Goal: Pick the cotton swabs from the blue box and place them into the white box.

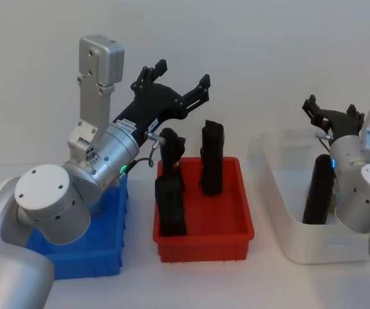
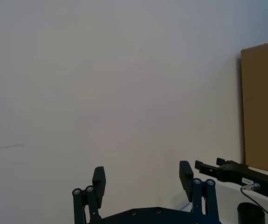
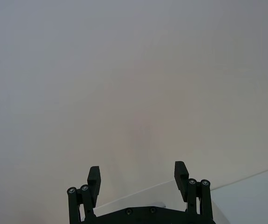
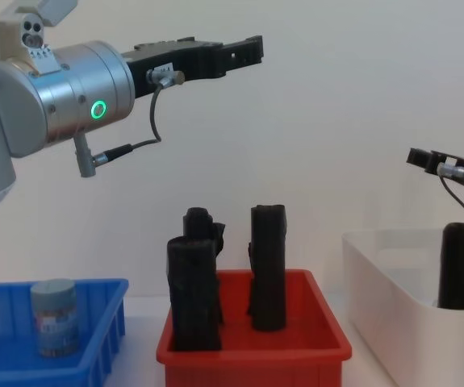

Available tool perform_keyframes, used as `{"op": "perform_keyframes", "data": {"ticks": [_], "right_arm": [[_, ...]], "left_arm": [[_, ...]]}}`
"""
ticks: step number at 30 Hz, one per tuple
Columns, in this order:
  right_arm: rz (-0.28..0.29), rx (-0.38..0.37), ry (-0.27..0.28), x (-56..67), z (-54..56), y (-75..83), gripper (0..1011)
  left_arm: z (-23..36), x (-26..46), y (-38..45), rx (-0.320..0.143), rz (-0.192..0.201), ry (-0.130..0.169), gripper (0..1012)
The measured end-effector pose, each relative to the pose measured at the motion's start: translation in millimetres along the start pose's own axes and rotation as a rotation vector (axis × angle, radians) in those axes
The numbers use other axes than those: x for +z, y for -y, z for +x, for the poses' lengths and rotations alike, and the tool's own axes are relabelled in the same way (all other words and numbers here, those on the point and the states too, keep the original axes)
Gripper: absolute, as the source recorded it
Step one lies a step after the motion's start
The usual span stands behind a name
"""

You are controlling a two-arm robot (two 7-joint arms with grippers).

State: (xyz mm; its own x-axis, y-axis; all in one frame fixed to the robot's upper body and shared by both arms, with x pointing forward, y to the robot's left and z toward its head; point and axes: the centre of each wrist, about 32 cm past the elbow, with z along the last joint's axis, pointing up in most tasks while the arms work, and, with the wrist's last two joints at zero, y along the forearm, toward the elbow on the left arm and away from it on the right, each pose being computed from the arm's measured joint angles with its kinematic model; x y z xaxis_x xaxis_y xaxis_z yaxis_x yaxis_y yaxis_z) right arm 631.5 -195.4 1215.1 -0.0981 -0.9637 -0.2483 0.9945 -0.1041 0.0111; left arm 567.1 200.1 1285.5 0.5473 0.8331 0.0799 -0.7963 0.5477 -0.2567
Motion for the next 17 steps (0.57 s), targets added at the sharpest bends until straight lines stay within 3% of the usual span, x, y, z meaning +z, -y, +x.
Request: {"op": "perform_keyframes", "data": {"ticks": [17], "right_arm": [[0.001, 0.000, -0.001, 0.3, -0.2, -0.1, 1002]], "left_arm": [[0.0, 0.0, 0.0, 0.000, 0.000, 0.000, 1004]]}}
